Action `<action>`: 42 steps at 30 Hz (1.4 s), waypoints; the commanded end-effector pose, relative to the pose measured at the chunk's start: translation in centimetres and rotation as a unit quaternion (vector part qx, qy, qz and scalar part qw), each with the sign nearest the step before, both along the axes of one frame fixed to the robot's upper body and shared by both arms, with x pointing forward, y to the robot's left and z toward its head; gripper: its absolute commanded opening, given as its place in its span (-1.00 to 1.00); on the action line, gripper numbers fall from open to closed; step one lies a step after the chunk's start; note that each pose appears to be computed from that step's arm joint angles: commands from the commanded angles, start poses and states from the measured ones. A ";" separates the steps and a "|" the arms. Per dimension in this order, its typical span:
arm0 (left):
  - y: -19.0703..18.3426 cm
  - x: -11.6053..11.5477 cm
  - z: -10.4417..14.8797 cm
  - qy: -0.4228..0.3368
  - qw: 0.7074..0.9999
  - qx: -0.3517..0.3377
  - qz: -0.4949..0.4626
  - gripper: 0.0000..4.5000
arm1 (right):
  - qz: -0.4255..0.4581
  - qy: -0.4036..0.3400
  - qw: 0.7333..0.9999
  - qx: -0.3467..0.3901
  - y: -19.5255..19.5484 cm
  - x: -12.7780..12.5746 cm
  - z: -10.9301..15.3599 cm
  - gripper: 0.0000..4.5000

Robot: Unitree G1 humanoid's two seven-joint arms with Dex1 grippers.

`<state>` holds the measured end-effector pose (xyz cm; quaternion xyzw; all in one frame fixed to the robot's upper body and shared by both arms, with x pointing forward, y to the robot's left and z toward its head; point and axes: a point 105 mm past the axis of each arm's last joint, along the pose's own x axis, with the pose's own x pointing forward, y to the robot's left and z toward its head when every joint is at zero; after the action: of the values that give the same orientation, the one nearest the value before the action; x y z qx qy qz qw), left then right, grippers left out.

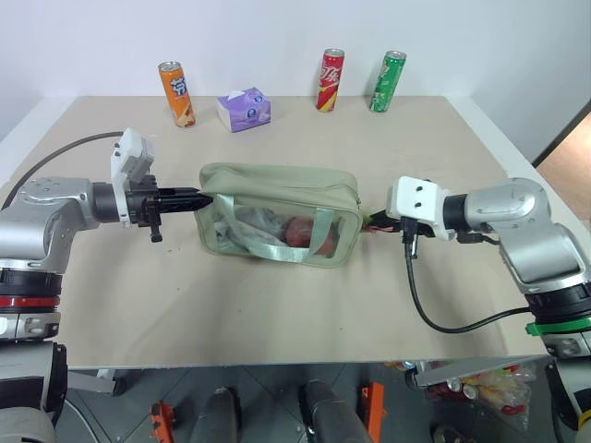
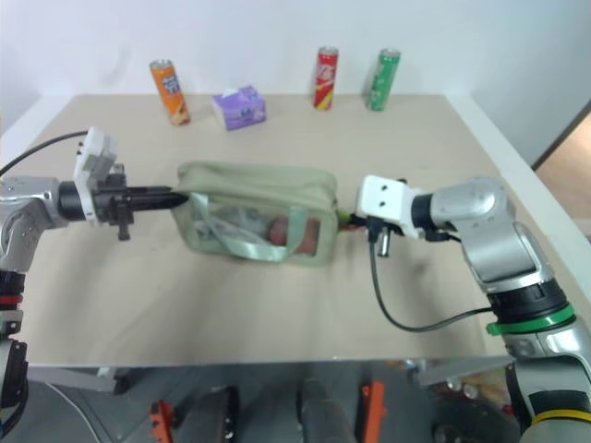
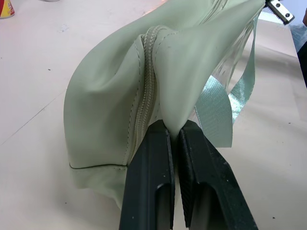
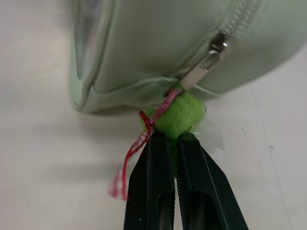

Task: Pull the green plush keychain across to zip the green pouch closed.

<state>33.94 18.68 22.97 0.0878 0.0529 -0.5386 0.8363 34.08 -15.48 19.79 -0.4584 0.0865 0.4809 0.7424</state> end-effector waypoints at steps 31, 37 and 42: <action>0.7 -0.6 0.5 -0.005 1.000 -0.009 0.028 -1.00 | 0.008 0.023 0.996 0.086 -0.3 0.4 3.0 -1.00; 0.9 -0.8 0.5 0.000 0.999 -0.024 0.036 -1.00 | -0.014 0.051 0.988 0.143 -3.7 -0.8 5.0 -1.00; 0.8 -0.8 0.6 -0.001 0.999 -0.032 0.038 -1.00 | -0.023 0.060 0.987 0.145 -4.3 -1.2 4.9 -1.00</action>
<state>33.43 19.26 22.69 0.0557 0.0531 -0.5111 0.8560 33.22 -19.35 23.08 -0.3046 0.0913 0.5063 0.8016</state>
